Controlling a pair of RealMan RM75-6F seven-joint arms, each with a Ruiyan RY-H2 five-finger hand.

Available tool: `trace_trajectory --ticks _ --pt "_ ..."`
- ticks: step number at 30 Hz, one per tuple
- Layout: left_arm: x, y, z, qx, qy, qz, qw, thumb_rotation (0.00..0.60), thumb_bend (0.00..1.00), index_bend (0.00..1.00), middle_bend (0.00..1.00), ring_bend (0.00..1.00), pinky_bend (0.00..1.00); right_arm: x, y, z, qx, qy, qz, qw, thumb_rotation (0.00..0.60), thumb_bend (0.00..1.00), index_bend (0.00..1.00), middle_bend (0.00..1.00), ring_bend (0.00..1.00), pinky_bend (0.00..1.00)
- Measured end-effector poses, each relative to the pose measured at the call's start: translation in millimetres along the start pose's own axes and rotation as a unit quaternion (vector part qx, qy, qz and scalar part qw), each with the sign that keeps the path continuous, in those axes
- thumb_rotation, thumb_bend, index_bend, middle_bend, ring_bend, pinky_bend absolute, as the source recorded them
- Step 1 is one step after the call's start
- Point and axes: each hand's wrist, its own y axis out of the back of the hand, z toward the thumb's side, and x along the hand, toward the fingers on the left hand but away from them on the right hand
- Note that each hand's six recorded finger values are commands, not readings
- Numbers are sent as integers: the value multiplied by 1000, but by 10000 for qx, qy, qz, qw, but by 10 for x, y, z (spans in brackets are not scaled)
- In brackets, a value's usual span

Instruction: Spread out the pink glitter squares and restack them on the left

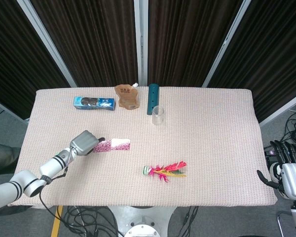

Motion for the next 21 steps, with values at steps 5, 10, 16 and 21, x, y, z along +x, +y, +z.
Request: trace_trajectory --ticks 5,10,16,21 --pt "150 76 215 -76 -183 53 9998 600 518 279 859 897 861 10 3 -28 8 -39 9 10000 376 194 84 75 0 0" --pt "314 76 411 -66 -349 -69 9993 600 517 279 859 897 861 18 -21 -61 -16 -86 44 10000 379 194 84 75 0 0" --pt "445 123 504 -3 -410 -85 9991 600 517 279 860 897 861 17 -39 -100 -30 -129 63 9999 376 193 83 76 0 0" --pt "496 89 569 157 -434 -71 9989 600 517 279 860 897 861 24 -55 -118 -45 -150 82 9998 370 194 83 75 0 0"
